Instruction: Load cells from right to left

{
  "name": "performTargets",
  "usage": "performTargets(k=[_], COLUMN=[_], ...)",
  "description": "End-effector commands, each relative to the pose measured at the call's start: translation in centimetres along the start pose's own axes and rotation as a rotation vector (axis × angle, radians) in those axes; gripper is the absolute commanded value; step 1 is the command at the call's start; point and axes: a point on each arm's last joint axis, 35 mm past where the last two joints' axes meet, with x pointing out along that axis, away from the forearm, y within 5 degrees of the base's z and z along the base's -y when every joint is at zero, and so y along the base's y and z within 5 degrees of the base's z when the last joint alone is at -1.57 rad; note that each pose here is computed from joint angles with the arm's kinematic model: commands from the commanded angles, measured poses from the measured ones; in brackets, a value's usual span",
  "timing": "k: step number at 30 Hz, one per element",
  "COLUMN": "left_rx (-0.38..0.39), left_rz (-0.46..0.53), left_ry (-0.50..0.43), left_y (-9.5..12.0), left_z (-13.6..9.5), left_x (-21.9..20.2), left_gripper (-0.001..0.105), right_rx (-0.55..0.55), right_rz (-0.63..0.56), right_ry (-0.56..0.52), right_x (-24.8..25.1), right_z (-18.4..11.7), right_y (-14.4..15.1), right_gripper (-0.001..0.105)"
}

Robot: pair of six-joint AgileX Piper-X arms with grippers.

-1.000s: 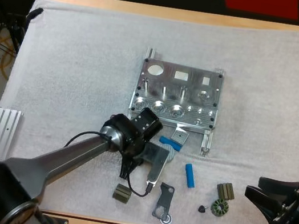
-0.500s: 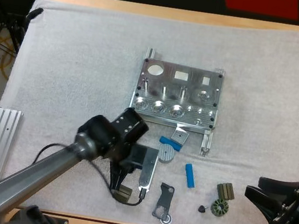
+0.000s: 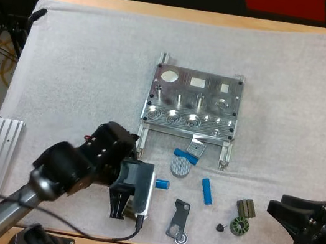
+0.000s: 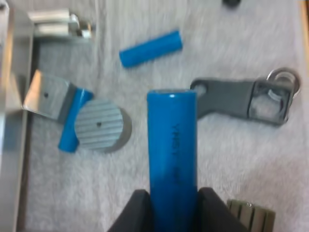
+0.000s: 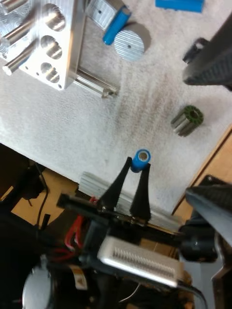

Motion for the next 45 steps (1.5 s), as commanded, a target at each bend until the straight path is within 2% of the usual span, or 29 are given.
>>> performTargets(k=[1, 5, 7, 12, 20, 30, 35, 45], left_rx=[-0.008, 0.002, 0.002, 0.006, 0.018, 0.022, 0.023, 0.024], left_rz=[-0.013, -0.015, -0.018, -0.015, -0.063, -0.057, -0.070, -0.087], left_ry=[-0.033, -0.068, -0.072, -0.083, -0.148, -0.157, -0.167, -0.179], left_y=[-0.3, -0.7, -0.7, -0.6, -0.7, -0.6, -0.7, -0.7], left_z=[0.0, 0.1, 0.1, 0.2, 0.6, 0.7, 0.7, 0.8], left_x=[-0.7, -1.3, -1.3, -1.3, -1.4, -1.4, -1.4, -1.4], left_gripper=[0.000, 0.000, 0.000, 0.000, 0.000, 0.000, 0.000, 0.000], right_rx=[0.042, 0.117, 0.138, 0.164, 0.194, 0.164, 0.107, 0.092], right_rz=[0.015, 0.093, 0.105, 0.147, 0.173, 0.169, 0.203, 0.247], right_ry=[0.000, 0.023, 0.019, 0.024, 0.057, 0.187, 0.222, 0.326], right_x=[0.1, 0.9, 1.2, 2.1, 2.6, 5.2, 8.2, 14.3], right_z=[0.4, 1.0, 1.3, 2.1, 2.2, 2.0, 2.5, 2.1], right_y=[0.0, -0.5, -0.7, -1.3, -1.7, -0.4, 1.2, 3.2], right_gripper=[0.047, 0.053, 0.052, 0.052, 0.052, 0.052, 0.052, 0.052])
